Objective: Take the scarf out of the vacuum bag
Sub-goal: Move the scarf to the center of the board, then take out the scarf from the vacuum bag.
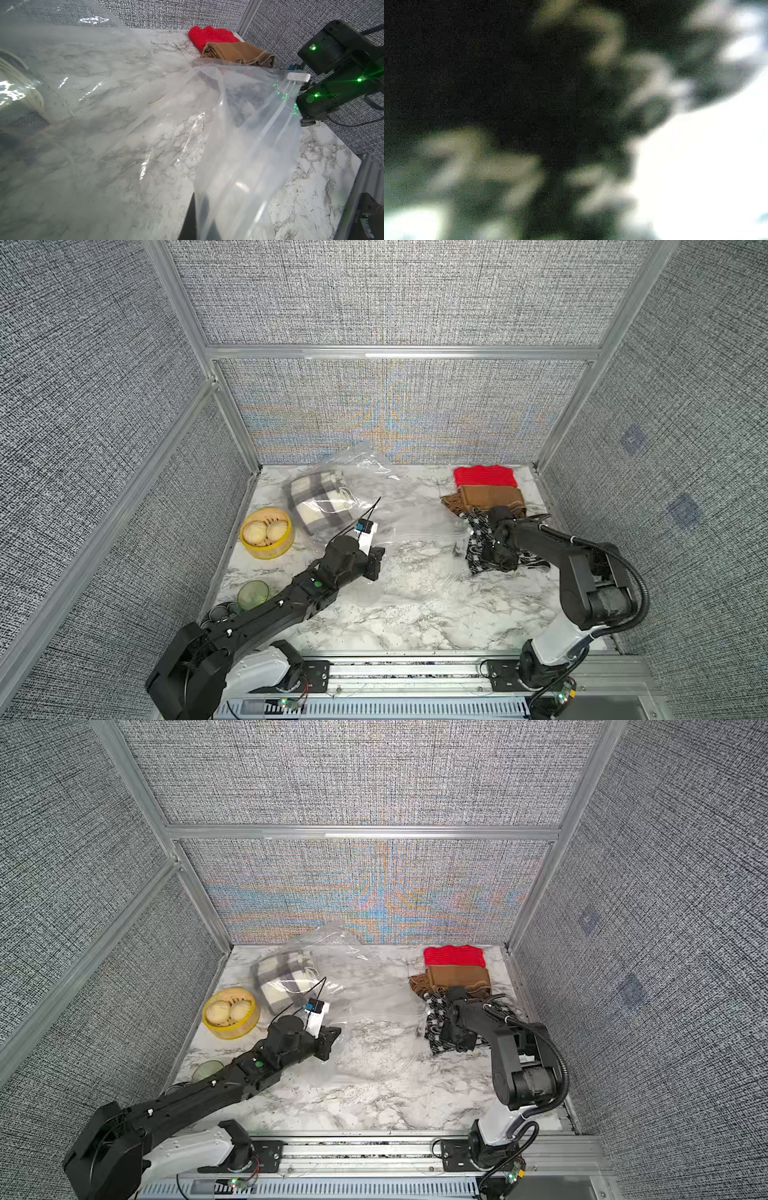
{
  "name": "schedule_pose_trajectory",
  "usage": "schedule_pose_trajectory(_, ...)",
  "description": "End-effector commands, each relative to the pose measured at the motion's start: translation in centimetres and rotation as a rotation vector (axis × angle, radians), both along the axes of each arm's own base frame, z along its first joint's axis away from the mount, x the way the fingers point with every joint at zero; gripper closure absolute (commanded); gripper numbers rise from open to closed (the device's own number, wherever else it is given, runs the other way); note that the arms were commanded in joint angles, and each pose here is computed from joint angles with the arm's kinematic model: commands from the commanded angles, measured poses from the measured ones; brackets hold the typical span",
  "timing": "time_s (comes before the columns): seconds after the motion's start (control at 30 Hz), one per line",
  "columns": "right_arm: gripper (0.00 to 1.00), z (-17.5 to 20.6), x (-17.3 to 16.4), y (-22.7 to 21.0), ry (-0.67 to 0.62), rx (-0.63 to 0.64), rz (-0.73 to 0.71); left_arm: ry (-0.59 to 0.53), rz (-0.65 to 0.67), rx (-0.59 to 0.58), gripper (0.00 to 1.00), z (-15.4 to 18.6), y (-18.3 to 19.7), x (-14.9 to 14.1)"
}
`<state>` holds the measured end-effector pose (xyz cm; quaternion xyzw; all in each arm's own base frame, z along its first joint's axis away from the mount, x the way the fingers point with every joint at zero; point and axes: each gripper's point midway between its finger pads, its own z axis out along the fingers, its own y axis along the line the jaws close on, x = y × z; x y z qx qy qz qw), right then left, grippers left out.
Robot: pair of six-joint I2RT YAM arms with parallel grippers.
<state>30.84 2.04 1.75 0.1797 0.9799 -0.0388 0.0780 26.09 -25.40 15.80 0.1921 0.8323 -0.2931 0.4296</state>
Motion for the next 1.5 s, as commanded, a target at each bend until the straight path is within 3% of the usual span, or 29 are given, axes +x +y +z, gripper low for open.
schedule_pose_trajectory(0.0,0.69,0.6,1.8,-0.6,-0.050,-0.042,0.006,-0.017,-0.013,-0.027,1.00,0.7,-0.3,-0.1)
schedule_pose_trajectory(0.1,0.63,1.4,1.8,-0.3,-0.073,-0.034,0.003,-0.008,-0.024,-0.035,1.00,0.6,-0.4,-0.4)
schedule_pose_trajectory(0.2,0.45,2.5,0.8,0.1,-0.123,-0.042,0.007,-0.001,-0.025,-0.041,1.00,0.4,-0.4,-0.5)
schedule_pose_trajectory(0.3,0.34,6.0,1.2,1.2,-0.276,-0.061,0.095,-0.001,-0.032,-0.055,1.00,0.5,-0.5,-0.7)
schedule_pose_trajectory(0.43,0.28,10.1,0.6,2.5,-0.451,-0.080,0.148,0.004,-0.047,-0.074,1.00,0.7,-0.9,-0.8)
schedule_pose_trajectory(0.63,0.27,15.0,0.0,3.5,-0.749,0.027,0.153,0.003,-0.039,-0.080,1.00,0.8,-0.8,-0.7)
schedule_pose_trajectory(0.73,0.11,15.9,-0.8,7.3,-0.975,0.245,0.311,-0.003,0.005,-0.057,1.00,0.4,0.0,-0.4)
schedule_pose_trajectory(0.8,0.01,16.2,-1.7,8.3,-0.984,0.325,0.339,-0.008,0.016,-0.044,1.00,0.3,0.3,-0.3)
schedule_pose_trajectory(0.83,0.01,16.2,-2.0,8.4,-0.966,0.337,0.338,-0.009,0.017,-0.040,1.00,0.3,0.4,-0.3)
schedule_pose_trajectory(1.0,0.03,16.7,-3.7,11.3,-0.840,0.490,0.433,-0.022,0.020,-0.037,1.00,0.6,0.5,-0.2)
schedule_pose_trajectory(1.2,0.08,18.5,-5.9,16.0,-0.906,0.743,0.585,-0.019,0.022,-0.033,1.00,0.7,0.3,0.0)
schedule_pose_trajectory(1.3,0.27,17.7,-7.2,19.2,-0.892,0.776,0.694,-0.015,0.037,-0.028,1.00,1.0,0.3,0.4)
schedule_pose_trajectory(1.4,0.60,16.6,-7.8,22.9,-0.886,0.757,0.784,-0.006,0.040,-0.020,1.00,1.5,0.0,0.7)
schedule_pose_trajectory(1.47,0.68,15.9,-7.8,25.0,-0.874,0.702,0.832,-0.003,0.016,-0.036,1.00,2.3,-0.8,0.6)
